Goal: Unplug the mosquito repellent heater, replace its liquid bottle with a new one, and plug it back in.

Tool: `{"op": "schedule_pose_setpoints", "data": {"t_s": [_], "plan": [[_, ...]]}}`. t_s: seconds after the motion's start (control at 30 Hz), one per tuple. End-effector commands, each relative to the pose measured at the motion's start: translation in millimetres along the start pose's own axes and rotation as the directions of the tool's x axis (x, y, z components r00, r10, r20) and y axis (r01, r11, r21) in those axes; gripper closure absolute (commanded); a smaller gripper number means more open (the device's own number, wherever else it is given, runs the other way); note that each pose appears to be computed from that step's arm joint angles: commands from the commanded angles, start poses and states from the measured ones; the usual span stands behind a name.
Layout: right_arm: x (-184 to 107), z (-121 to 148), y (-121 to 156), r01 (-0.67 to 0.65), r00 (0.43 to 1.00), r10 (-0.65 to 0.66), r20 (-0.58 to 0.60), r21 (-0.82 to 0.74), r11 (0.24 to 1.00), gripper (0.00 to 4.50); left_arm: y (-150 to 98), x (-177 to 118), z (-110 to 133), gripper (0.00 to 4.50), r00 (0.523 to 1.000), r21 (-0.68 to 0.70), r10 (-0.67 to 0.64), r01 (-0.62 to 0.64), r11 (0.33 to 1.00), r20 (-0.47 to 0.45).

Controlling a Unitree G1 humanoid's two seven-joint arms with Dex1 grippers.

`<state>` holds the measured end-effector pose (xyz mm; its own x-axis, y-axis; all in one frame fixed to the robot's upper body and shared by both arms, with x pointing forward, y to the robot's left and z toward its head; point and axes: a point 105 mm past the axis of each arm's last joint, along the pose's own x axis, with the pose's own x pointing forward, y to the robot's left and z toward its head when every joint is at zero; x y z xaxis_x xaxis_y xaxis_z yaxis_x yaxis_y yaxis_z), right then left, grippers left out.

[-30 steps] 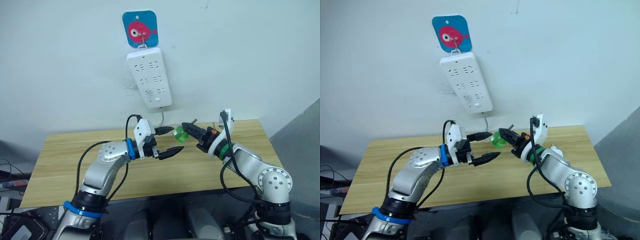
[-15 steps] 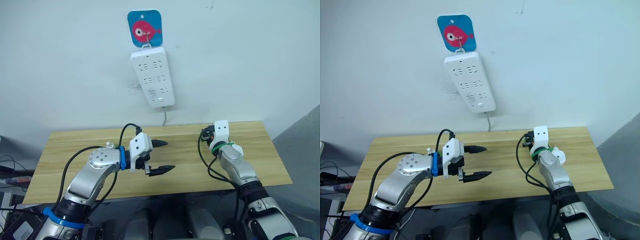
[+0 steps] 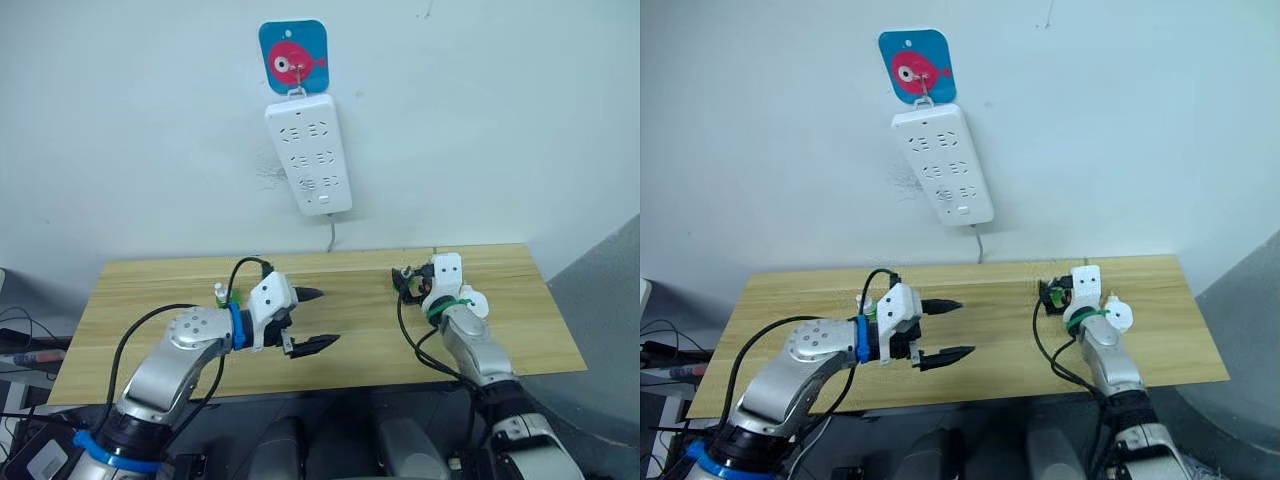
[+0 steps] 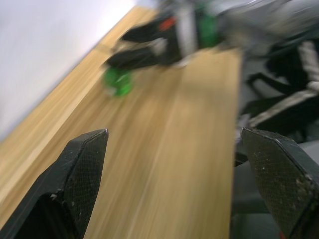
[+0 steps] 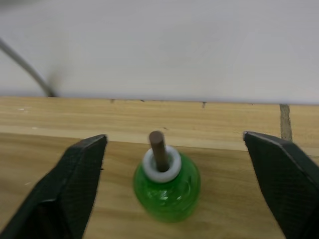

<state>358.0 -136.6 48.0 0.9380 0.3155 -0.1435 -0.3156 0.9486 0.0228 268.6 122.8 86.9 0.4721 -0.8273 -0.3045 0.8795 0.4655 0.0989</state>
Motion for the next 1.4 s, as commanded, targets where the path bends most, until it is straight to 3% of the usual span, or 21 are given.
{"op": "schedule_pose_setpoints", "data": {"t_s": [0.03,0.23,0.33,0.43,0.63,0.77,0.93,1.03,1.4], "plan": [[-20,41,31,-0.227,0.970,0.235,0.055,-0.114,0.967,0.05,18,-20,-12,0.00,0.977,-0.055,0.211,-0.211,0.976,0.005],[-65,57,78,-0.614,0.783,0.607,-0.136,-0.321,0.721,0.05,35,-58,-58,0.00,0.847,-0.218,0.527,-0.528,0.821,-0.067],[-72,67,87,-0.686,0.717,0.670,-0.190,-0.359,0.633,0.05,39,-74,-80,0.00,0.780,-0.269,0.613,-0.621,0.736,-0.124],[-72,78,92,-0.710,0.691,0.697,-0.191,-0.365,0.603,0.05,39,-77,-92,0.00,0.777,-0.233,0.612,-0.629,0.742,-0.151],[-88,80,104,-0.801,0.580,0.770,-0.265,-0.356,0.481,0.05,59,-97,-116,0.00,0.669,-0.232,0.709,-0.743,0.628,-0.225],[-92,78,100,-0.807,0.570,0.765,-0.301,-0.380,0.452,0.05,44,-111,-119,0.00,0.663,-0.241,0.709,-0.748,0.618,-0.241],[-89,81,89,-0.796,0.588,0.747,-0.310,-0.383,0.468,0.05,30,-127,-125,0.00,0.644,-0.244,0.716,-0.765,0.597,-0.269],[-88,83,84,-0.794,0.592,0.740,-0.318,-0.390,0.467,0.05,39,-125,-120,0.00,0.640,-0.249,0.730,-0.767,0.591,-0.240],[-95,86,85,-0.804,0.580,0.735,-0.350,-0.393,0.446,0.05,90,-100,-123,0.00,0.681,-0.150,0.700,-0.731,0.665,-0.215]]}}
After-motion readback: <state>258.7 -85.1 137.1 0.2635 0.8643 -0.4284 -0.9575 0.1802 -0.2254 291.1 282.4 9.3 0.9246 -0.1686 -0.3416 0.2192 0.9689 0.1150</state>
